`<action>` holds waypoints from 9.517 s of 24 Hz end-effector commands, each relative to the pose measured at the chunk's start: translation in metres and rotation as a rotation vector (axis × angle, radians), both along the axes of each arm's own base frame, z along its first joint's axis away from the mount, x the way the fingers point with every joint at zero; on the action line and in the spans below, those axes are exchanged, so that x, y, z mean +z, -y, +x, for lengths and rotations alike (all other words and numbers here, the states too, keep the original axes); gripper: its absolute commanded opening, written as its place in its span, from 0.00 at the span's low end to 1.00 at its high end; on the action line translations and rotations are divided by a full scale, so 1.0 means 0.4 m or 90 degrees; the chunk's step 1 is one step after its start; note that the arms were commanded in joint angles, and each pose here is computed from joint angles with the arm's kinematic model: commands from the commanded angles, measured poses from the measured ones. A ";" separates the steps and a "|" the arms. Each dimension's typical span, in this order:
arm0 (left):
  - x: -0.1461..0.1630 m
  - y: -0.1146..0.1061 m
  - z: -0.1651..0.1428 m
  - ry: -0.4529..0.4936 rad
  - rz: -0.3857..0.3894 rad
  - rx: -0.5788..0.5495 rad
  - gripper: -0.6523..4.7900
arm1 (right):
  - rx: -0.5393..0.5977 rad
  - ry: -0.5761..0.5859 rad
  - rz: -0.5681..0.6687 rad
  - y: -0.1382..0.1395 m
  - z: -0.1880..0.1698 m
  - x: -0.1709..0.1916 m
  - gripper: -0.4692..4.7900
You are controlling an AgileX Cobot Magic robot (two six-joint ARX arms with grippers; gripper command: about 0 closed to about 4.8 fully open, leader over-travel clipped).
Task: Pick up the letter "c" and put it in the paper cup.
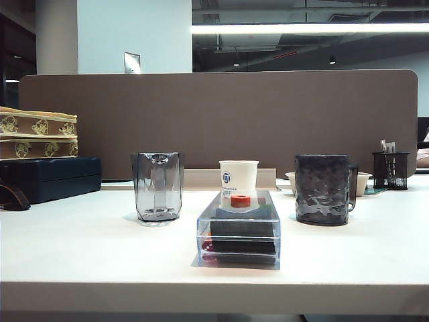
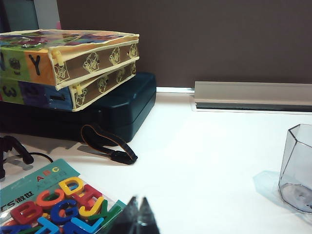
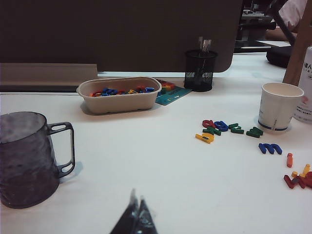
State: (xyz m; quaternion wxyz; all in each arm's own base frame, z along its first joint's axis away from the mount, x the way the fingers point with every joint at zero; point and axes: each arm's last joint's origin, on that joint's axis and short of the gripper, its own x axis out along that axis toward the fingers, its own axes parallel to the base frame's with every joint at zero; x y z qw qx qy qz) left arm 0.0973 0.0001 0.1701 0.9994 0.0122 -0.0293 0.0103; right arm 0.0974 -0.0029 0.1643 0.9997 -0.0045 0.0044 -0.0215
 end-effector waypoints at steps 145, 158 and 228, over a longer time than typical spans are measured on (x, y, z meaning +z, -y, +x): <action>-0.049 0.529 0.353 -0.278 0.170 -0.626 0.41 | 0.130 -0.118 -0.114 -0.015 0.233 0.296 0.37; -0.072 0.532 0.355 -0.301 0.169 -0.627 0.41 | 0.130 -0.118 -0.114 -0.015 0.233 0.296 0.37; -0.065 0.563 0.392 -0.288 0.165 -0.624 0.25 | 0.120 -0.124 -0.115 -0.014 0.232 0.294 0.37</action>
